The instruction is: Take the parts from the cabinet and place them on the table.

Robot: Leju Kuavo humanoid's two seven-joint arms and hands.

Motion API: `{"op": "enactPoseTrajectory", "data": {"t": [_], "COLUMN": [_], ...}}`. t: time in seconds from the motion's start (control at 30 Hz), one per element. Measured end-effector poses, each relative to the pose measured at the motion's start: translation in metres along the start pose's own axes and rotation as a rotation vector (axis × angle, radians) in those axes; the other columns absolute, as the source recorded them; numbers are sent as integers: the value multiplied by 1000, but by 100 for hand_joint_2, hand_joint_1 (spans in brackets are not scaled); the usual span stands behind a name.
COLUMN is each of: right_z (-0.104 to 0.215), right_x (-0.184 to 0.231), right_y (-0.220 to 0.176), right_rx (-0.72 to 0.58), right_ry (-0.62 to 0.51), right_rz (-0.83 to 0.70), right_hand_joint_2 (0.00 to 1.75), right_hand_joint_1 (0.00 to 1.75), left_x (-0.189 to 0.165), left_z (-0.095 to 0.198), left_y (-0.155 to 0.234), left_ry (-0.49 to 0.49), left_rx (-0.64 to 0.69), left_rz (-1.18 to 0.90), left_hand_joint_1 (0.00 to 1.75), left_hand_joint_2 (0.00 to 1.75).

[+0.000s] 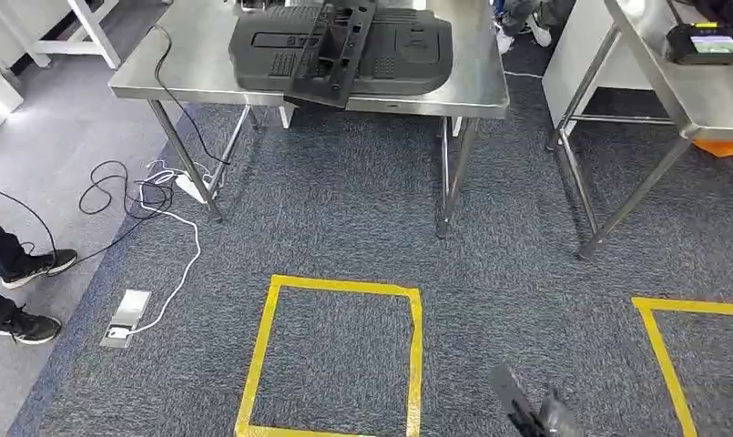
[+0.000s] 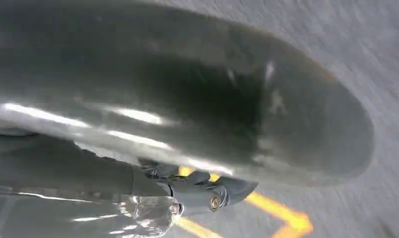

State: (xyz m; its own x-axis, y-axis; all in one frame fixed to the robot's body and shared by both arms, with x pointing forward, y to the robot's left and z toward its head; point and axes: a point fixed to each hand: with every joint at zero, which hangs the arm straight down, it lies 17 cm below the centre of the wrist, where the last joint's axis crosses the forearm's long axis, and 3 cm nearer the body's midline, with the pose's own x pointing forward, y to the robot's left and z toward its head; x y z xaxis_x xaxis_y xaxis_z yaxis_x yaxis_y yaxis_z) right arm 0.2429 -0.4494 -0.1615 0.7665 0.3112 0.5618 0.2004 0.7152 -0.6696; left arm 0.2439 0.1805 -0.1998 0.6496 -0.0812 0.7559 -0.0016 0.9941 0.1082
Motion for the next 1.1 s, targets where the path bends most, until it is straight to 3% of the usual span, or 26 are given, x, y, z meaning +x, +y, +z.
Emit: {"op": "enactPoseTrajectory", "data": {"t": [0.23, 0.47, 0.5, 1.1], "right_z": [41, 63, 66, 80], "right_x": [-54, -76, -79, -94], "right_y": [85, 112, 114, 124], "right_rx": [289, 371, 376, 405], "right_ry": [211, 302, 311, 349], "right_rz": [-40, 1, 10, 89], "right_hand_joint_2": [0, 0, 175, 175], "right_hand_joint_1": [0, 0, 0, 0], "left_x": [-1, 9, 10, 8], "left_z": [0, -4, -5, -4], "left_y": [-9, -13, -14, -16], "left_ry": [16, 4, 2, 8], "left_rx": [-43, -62, -64, -76], "left_rz": [-29, -51, -54, -79], "left_hand_joint_1": [0, 0, 0, 0], "left_hand_joint_2": [0, 0, 0, 0]}}
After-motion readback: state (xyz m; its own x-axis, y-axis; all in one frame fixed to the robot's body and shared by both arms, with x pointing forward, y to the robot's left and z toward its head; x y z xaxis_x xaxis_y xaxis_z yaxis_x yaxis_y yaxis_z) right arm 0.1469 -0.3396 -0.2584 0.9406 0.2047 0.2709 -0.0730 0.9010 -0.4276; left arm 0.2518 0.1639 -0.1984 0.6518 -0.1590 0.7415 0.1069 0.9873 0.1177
